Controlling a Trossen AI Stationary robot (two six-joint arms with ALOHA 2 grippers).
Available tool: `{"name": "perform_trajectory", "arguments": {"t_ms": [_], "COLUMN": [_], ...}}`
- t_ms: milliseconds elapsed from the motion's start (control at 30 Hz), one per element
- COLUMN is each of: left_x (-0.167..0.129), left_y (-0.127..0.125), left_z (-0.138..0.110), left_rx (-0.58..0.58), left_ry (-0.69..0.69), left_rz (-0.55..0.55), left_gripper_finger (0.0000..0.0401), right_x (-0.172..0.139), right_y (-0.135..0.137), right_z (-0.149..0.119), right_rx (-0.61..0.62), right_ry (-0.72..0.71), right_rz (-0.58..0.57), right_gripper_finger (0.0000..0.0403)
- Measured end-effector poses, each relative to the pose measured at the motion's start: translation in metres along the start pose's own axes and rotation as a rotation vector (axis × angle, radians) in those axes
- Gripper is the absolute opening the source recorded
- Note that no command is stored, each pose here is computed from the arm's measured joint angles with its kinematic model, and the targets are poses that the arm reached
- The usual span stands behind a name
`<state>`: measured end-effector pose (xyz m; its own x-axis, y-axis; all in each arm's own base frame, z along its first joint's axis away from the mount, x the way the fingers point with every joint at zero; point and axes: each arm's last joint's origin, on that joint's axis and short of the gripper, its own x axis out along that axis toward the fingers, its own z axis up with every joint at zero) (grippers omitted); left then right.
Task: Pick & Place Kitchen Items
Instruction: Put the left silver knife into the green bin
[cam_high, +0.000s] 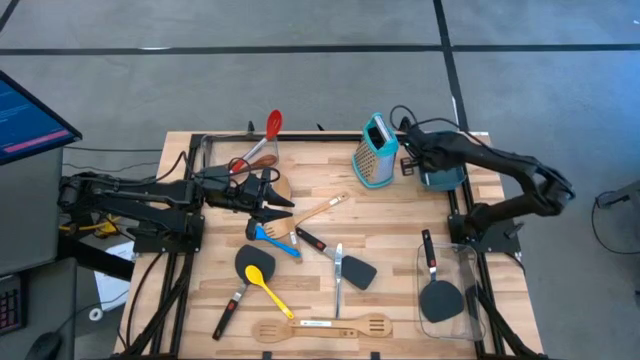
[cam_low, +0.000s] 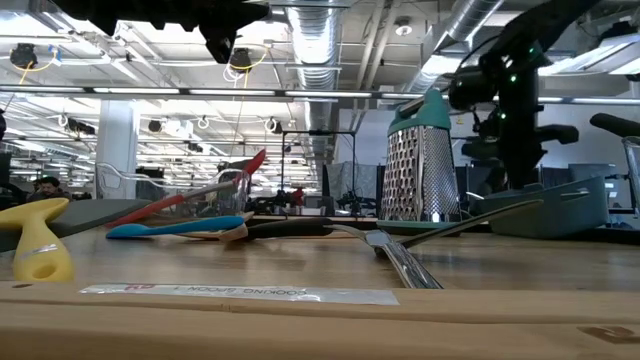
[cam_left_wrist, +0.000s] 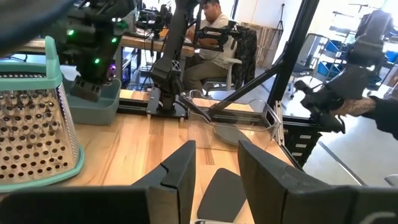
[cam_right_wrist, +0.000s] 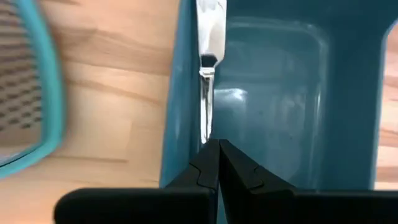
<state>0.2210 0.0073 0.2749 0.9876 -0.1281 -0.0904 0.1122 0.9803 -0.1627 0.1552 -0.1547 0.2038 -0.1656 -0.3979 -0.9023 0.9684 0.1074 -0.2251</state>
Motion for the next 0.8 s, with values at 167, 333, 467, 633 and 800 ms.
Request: {"name": "perform_trajectory", "arguments": {"t_ms": [167,333,467,633,800], "left_x": [0.0,0.0,0.0,0.0,0.0], "left_y": [0.0,0.0,0.0,0.0,0.0], "left_z": [0.0,-0.001,-0.001,-0.001,-0.001], "left_rx": [-0.001,-0.002,-0.002,-0.002,-0.002], "left_ry": [0.003,0.007,0.007,0.008,0.009], "left_rz": [0.0,0.001,0.001,0.001,0.001], "left_gripper_finger": [0.0106,0.0106,0.0106,0.0106,0.0106], "right_x": [0.02,0.036,0.039,0.034,0.032], "right_y": [0.006,0.013,0.016,0.017,0.018], "right_z": [0.007,0.013,0.02,0.024,0.024], "right_rx": [0.011,-0.005,-0.003,-0.009,-0.046], "right_ry": [0.042,0.067,0.041,0.006,0.014], "right_rz": [-0.023,0.018,0.086,0.151,0.204], "right_gripper_finger": [0.0,0.0,0.0,0.0,0.0]}}
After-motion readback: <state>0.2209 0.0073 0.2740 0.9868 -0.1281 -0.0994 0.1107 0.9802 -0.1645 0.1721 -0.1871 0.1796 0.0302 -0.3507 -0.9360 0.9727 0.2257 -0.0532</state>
